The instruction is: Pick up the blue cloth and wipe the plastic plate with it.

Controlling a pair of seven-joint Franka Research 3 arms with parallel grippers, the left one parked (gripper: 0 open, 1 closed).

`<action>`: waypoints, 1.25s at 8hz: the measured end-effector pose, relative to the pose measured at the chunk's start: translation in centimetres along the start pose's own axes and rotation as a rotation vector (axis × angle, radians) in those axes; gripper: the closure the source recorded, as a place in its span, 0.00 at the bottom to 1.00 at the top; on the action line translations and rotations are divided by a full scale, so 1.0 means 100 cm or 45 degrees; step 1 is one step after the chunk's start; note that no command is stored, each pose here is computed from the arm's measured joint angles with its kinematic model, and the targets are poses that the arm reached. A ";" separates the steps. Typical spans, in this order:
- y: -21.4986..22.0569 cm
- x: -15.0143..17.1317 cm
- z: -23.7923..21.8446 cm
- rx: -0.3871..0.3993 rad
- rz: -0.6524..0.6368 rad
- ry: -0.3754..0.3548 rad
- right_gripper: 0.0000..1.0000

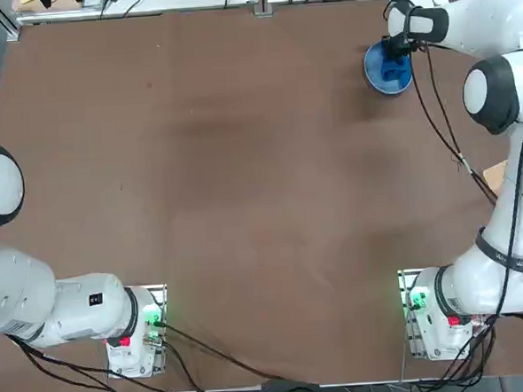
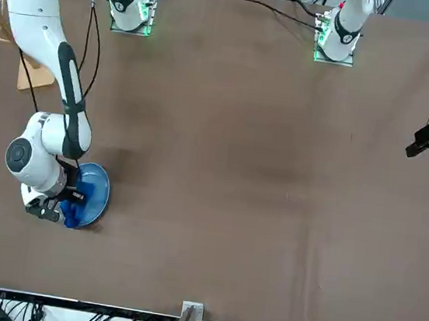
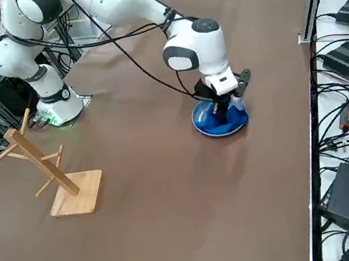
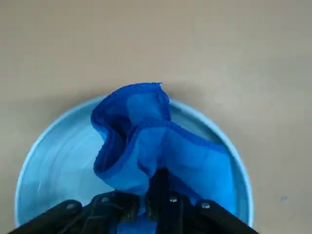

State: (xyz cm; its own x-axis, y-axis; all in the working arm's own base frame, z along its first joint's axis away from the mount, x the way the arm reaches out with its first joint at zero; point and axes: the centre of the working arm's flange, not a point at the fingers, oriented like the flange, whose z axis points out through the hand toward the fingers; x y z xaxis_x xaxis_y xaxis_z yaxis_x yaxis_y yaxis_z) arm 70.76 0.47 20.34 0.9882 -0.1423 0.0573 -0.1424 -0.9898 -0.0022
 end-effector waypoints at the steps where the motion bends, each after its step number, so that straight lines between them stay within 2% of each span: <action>1: -0.010 -0.005 0.000 -0.002 0.000 -0.025 0.90; 5: -0.042 -0.011 -0.003 0.001 0.021 -0.026 0.90; 8: -0.046 0.003 -0.006 0.035 0.018 0.111 0.90; 10: -0.036 0.017 -0.011 0.042 0.021 0.168 0.90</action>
State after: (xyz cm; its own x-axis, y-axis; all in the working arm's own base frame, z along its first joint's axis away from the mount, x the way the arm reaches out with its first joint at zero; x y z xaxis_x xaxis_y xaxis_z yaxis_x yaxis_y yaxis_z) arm 72.86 3.84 21.58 0.9693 -0.1585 0.1879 -0.1544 -0.9873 -0.0365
